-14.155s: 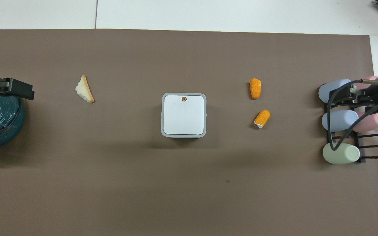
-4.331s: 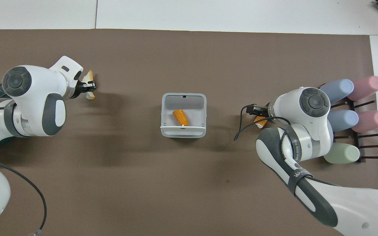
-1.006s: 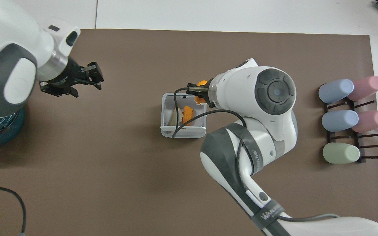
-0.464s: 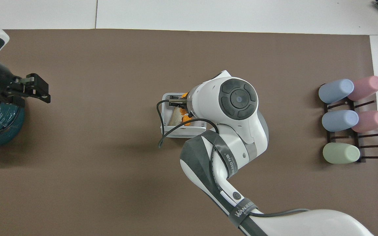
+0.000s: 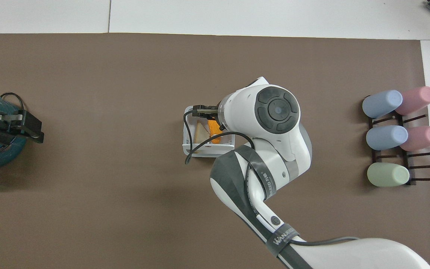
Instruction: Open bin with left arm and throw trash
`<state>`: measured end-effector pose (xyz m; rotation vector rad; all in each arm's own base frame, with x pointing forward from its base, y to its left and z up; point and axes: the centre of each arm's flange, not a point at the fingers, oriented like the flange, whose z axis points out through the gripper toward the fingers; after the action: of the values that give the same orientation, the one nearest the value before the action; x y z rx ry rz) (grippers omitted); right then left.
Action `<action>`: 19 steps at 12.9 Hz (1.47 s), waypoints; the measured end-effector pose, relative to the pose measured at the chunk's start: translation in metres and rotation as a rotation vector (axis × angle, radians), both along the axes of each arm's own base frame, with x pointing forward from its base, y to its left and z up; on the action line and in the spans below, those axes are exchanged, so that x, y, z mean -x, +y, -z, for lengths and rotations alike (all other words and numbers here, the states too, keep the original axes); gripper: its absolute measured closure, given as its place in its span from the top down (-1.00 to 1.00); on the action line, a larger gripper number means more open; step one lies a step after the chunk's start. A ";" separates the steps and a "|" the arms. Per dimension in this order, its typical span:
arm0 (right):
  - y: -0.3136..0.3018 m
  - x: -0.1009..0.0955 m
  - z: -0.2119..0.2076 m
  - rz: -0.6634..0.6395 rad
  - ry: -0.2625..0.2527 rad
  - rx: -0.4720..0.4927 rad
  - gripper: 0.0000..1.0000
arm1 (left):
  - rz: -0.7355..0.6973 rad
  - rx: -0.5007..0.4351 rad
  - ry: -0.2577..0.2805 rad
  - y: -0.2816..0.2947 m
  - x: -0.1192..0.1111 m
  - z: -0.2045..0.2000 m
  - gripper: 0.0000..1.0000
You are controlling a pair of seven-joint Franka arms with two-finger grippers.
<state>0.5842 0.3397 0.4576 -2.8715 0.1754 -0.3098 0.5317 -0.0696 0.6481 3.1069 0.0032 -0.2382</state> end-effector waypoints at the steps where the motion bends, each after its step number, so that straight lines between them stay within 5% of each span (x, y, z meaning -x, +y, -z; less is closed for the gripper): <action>1: -0.009 -0.003 -0.010 0.014 -0.013 -0.005 1.00 | 0.000 0.001 -0.015 0.000 -0.002 0.005 0.38; 4: -0.054 -0.009 -0.049 0.072 -0.018 0.003 1.00 | -0.003 0.005 -0.061 -0.001 -0.005 0.022 0.44; 7: -0.128 -0.008 -0.096 0.113 -0.012 0.075 1.00 | -0.005 0.004 -0.075 0.001 -0.001 0.025 1.00; 15: -0.272 0.015 -0.142 0.064 0.106 0.217 1.00 | -0.016 0.008 -0.133 0.007 -0.007 0.019 1.00; 19: -0.291 0.033 -0.142 0.051 0.210 0.236 1.00 | 0.016 0.015 -0.182 0.006 -0.012 0.016 1.00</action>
<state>0.5516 0.0483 0.6001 -3.1346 0.2671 -0.0377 0.5437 -0.0633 0.6325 3.1018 -0.0262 0.0453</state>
